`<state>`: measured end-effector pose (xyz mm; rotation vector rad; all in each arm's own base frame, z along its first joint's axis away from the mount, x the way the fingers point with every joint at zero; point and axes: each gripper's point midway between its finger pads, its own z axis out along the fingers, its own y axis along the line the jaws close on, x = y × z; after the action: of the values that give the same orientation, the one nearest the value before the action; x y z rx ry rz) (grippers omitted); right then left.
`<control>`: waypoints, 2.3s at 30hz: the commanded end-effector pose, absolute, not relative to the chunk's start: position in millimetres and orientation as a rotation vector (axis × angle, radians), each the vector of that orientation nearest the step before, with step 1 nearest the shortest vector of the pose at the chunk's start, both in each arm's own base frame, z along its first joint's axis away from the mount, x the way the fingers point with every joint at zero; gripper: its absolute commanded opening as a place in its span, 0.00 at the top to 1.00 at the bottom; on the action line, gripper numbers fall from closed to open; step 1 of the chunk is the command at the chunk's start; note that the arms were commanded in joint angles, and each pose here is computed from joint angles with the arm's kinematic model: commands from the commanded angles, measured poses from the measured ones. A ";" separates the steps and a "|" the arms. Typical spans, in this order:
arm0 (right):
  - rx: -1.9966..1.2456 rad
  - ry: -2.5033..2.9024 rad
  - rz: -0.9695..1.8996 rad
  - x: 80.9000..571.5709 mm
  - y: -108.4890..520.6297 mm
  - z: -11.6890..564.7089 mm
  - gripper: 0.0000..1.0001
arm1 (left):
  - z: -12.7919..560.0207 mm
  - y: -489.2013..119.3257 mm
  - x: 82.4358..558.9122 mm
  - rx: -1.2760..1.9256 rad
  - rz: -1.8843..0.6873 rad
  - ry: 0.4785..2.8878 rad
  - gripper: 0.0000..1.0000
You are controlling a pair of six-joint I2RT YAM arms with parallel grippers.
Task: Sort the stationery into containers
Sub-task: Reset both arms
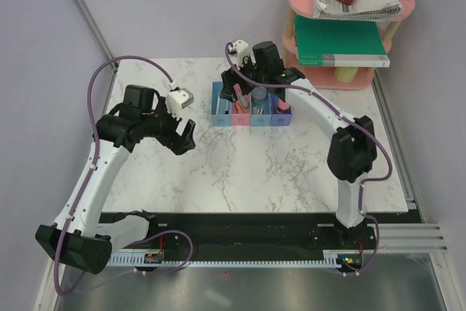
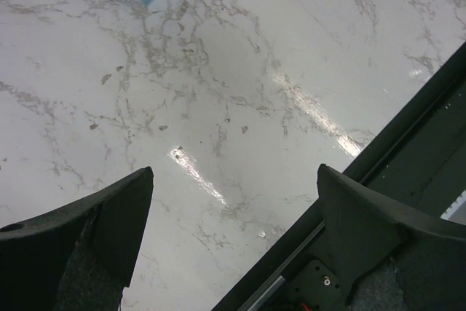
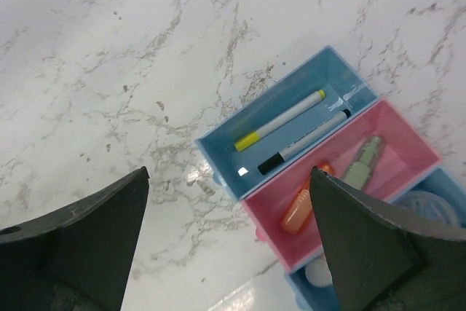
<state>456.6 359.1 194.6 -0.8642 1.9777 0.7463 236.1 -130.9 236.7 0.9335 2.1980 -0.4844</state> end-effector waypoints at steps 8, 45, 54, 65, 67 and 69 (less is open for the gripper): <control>-1.039 1.967 0.403 323.7 229.1 269.4 0.02 | 226.7 -113.9 278.8 0.654 -0.491 2.255 0.00; -0.666 2.034 0.220 272.0 85.0 245.5 0.02 | 231.1 -94.3 231.7 0.574 -0.460 2.062 0.00; -0.680 2.038 0.218 272.0 84.0 243.4 0.02 | 226.2 -96.6 227.8 0.591 -0.512 2.059 0.00; -0.676 2.042 0.214 273.7 82.2 243.1 0.02 | 226.6 -97.5 228.7 0.595 -0.531 2.050 0.00; -0.673 2.043 0.213 273.9 81.4 243.1 0.02 | 225.9 -97.4 228.3 0.592 -0.533 2.052 0.00; -0.673 2.043 0.213 273.9 81.2 243.2 0.02 | 226.0 -97.0 228.7 0.593 -0.530 2.049 0.00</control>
<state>268.5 79.6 231.2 -0.6635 2.0930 0.2126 225.9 -93.4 218.1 0.5867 2.0957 -0.5088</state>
